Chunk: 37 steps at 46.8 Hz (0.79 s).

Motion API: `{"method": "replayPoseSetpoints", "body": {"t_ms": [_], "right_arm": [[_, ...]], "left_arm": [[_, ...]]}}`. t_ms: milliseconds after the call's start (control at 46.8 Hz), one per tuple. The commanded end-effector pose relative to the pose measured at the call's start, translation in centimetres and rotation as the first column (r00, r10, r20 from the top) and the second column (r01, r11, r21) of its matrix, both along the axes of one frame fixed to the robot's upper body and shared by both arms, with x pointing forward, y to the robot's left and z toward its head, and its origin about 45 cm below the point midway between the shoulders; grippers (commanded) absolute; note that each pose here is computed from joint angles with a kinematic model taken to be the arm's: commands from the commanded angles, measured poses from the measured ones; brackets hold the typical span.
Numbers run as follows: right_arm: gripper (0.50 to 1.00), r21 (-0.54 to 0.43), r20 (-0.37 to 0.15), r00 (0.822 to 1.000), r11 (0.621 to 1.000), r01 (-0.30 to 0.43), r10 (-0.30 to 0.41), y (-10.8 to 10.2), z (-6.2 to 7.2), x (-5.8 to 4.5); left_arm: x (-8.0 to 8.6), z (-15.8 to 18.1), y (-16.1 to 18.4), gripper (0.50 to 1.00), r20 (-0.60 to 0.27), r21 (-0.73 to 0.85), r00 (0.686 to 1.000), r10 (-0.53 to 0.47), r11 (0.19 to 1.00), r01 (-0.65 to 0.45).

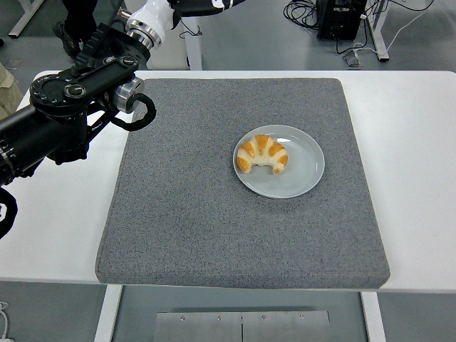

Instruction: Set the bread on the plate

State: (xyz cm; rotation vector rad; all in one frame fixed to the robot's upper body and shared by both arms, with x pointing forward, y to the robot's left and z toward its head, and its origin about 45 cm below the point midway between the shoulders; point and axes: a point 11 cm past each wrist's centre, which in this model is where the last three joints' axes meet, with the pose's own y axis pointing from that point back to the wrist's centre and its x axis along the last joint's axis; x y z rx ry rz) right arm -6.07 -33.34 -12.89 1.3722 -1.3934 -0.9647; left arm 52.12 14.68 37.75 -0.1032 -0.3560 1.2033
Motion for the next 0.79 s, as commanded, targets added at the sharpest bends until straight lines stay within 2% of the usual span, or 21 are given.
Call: {"method": "replayPoseSetpoints", "body": {"t_ms": [0, 64, 171, 491, 769], "right_arm": [[1.000, 0.001, 0.000, 1.000, 1.000, 0.000, 0.000, 0.0, 0.0, 0.0], [1.000, 0.001, 0.000, 1.000, 1.000, 0.000, 0.000, 0.0, 0.0, 0.0], [1.000, -0.001, 0.000, 1.000, 1.000, 0.000, 0.000, 0.0, 0.0, 0.0], [1.000, -0.001, 0.000, 1.000, 1.000, 0.000, 0.000, 0.0, 0.0, 0.0], [1.000, 0.001, 0.000, 1.000, 1.000, 0.000, 0.000, 0.0, 0.0, 0.0]], "left_arm": [[0.6, -1.2, 1.6, 0.972, -0.096, -0.057, 0.994, 0.056, 0.996, -0.062], [0.8, -2.2, 2.5, 0.974, -0.162, -0.103, 0.984, 0.069, 0.991, -0.086], [0.7, -3.5, 3.4, 0.974, -0.212, -0.171, 0.975, 0.058, 0.981, -0.095], [-0.3, -7.8, 7.0, 0.974, -0.297, -0.269, 0.954, 0.048, 0.954, -0.132], [-0.8, -9.7, 11.8, 0.974, -0.320, -0.295, 0.944, 0.087, 0.937, -0.186]]}}
